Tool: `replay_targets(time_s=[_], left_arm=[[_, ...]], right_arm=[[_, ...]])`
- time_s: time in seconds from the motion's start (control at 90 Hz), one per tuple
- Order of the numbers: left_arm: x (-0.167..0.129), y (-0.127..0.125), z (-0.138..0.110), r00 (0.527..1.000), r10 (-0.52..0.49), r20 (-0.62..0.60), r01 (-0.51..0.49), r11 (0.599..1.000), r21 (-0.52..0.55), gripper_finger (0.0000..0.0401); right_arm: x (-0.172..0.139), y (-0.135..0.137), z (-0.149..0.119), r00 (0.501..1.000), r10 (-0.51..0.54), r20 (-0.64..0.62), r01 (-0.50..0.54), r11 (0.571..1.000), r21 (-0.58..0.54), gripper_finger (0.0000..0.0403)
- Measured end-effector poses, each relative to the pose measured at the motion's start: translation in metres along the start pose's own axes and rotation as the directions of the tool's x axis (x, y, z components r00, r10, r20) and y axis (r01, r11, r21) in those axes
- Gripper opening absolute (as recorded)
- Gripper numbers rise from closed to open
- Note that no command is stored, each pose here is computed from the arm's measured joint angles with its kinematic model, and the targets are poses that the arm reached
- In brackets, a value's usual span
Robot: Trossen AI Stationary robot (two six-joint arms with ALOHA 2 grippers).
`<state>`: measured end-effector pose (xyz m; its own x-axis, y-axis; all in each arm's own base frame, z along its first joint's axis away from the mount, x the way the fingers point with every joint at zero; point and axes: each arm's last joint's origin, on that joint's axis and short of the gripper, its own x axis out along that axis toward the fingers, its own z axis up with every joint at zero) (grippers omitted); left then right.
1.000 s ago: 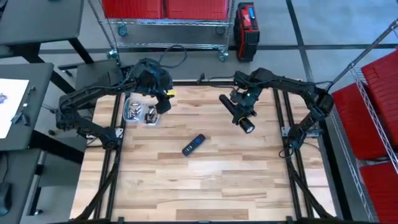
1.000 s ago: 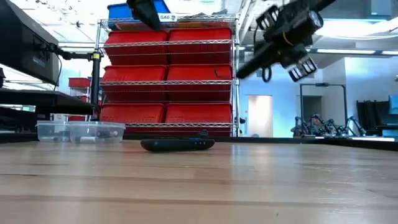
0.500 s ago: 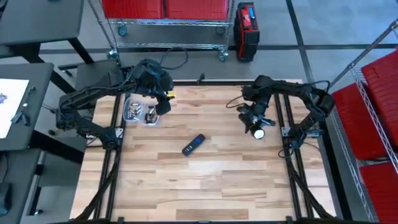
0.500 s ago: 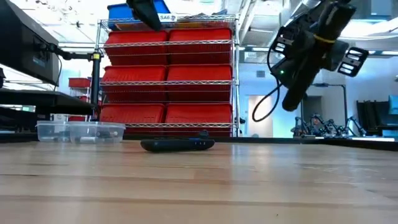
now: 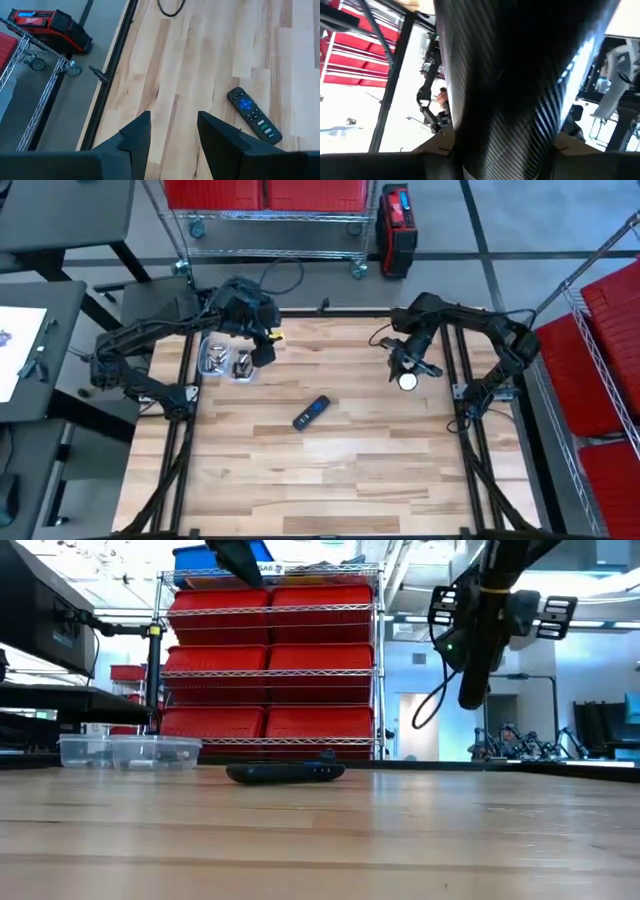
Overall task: Insert battery
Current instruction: Close the flashlight's battery compartment
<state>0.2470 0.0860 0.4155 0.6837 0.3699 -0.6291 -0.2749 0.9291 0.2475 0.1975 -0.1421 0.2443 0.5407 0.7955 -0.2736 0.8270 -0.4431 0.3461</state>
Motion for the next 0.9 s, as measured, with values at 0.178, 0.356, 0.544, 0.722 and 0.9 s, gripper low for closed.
replay_targets(time_s=[0.178, 0.356, 0.544, 0.722, 0.9], left_arm=[[0.009, -0.002, 0.000, 1.000, -0.007, -0.023, 0.007, 1.000, 0.019, 0.0141], [0.011, -0.004, 0.000, 0.999, -0.012, -0.032, 0.013, 1.000, 0.022, 0.0141], [0.011, -0.004, 0.000, 0.999, -0.014, -0.034, 0.015, 1.000, 0.027, 0.0141], [0.012, -0.004, 0.000, 0.999, -0.012, -0.031, 0.014, 0.999, 0.037, 0.0141], [0.011, -0.003, 0.000, 0.999, -0.009, -0.033, 0.010, 0.999, 0.047, 0.0141]], right_arm=[[-0.001, 0.001, -0.001, 1.000, 0.003, 0.004, -0.003, 1.000, -0.009, 0.0132], [0.006, 0.001, -0.002, 1.000, -0.023, -0.008, 0.023, 1.000, -0.012, 0.0132], [0.001, 0.002, 0.000, 1.000, -0.006, 0.009, 0.006, 0.998, -0.060, 0.0132], [0.005, 0.006, -0.006, 0.984, -0.095, 0.149, 0.146, 0.914, -0.379, 0.0132], [-0.001, 0.037, -0.001, 0.820, 0.057, 0.569, 0.424, 0.607, -0.672, 0.0132]])
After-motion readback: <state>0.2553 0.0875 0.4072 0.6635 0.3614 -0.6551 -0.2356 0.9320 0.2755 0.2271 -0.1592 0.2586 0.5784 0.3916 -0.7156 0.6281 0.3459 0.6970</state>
